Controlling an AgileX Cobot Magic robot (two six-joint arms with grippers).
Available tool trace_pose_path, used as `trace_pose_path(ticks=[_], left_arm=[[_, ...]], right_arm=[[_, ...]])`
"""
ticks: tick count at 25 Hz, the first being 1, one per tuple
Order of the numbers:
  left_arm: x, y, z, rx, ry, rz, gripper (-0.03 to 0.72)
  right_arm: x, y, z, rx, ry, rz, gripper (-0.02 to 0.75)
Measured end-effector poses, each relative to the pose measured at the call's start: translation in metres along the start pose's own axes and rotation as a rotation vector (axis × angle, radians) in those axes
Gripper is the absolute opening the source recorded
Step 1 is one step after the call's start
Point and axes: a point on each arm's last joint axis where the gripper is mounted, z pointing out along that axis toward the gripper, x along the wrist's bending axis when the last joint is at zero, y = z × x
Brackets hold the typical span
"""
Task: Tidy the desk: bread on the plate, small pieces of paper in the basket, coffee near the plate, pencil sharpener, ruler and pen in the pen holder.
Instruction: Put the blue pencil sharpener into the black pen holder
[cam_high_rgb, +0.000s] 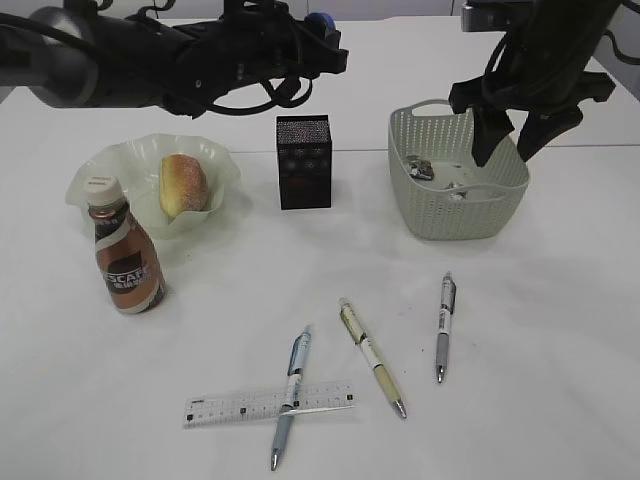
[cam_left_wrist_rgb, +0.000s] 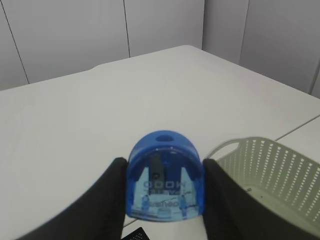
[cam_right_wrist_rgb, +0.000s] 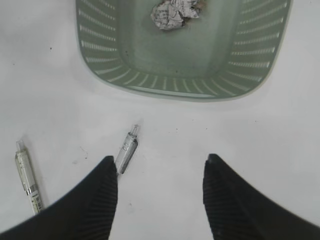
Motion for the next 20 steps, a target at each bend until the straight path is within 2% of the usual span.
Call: trace_pose_path(ticks=[5,20], left_arm=[[0.001,-0.009,0.004,0.005,0.006,-0.032,0.321],[0.001,-0.038,0.015,0.036,0.005,-0.041,0.321]], right_arm=[[0.0,0.0,0.0,0.0,0.0,0.0,0.404],[0.0,0.0,0.0,0.0,0.0,0.0,0.404]])
